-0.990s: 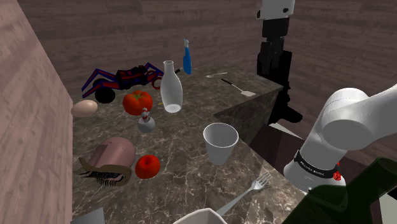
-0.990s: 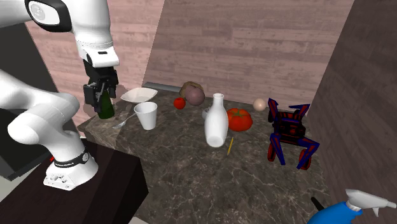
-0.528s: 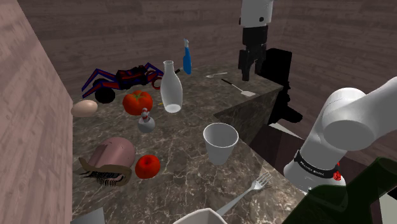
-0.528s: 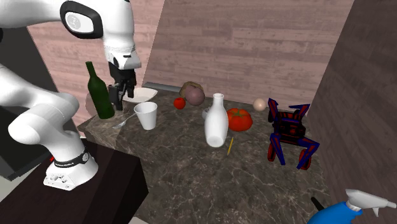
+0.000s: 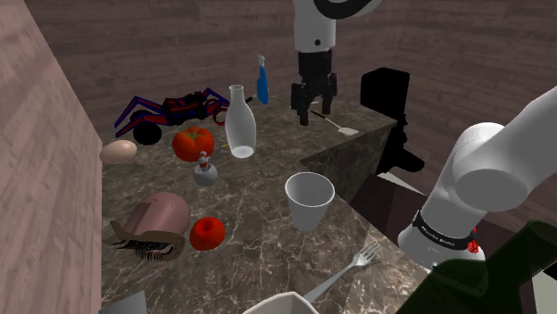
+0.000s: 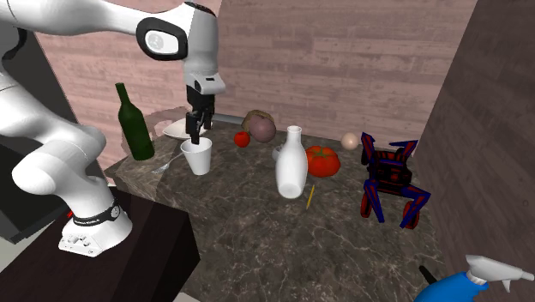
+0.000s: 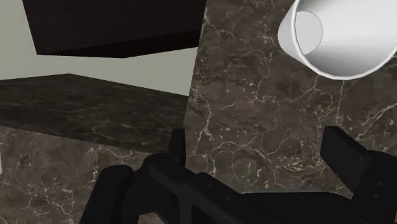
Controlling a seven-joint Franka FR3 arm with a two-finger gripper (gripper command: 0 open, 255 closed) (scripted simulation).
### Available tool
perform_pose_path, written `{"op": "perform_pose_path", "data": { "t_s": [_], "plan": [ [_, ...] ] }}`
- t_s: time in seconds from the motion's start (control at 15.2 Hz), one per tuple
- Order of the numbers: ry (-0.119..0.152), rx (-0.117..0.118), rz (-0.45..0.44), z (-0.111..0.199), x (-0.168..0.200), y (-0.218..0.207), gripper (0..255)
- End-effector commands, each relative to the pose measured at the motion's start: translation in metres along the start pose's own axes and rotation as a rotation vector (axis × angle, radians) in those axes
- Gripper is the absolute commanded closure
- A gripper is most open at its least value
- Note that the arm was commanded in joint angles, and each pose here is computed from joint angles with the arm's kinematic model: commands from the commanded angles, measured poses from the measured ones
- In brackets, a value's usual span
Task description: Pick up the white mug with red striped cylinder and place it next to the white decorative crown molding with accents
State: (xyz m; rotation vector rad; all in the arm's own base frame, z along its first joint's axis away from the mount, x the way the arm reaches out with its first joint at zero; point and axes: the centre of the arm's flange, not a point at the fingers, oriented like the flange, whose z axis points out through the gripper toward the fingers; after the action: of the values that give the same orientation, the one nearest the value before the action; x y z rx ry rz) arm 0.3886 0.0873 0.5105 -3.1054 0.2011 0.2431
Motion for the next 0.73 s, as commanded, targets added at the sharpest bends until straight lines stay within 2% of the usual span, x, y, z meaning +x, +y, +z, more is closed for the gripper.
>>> {"op": "perform_pose_path", "data": {
  "t_s": [0.0, 0.66],
  "plan": [
    [0.003, -0.001, 0.015, 0.007, 0.02, -0.021, 0],
    [0.017, -0.013, 0.083, 0.034, 0.109, -0.114, 0]
  ]
}}
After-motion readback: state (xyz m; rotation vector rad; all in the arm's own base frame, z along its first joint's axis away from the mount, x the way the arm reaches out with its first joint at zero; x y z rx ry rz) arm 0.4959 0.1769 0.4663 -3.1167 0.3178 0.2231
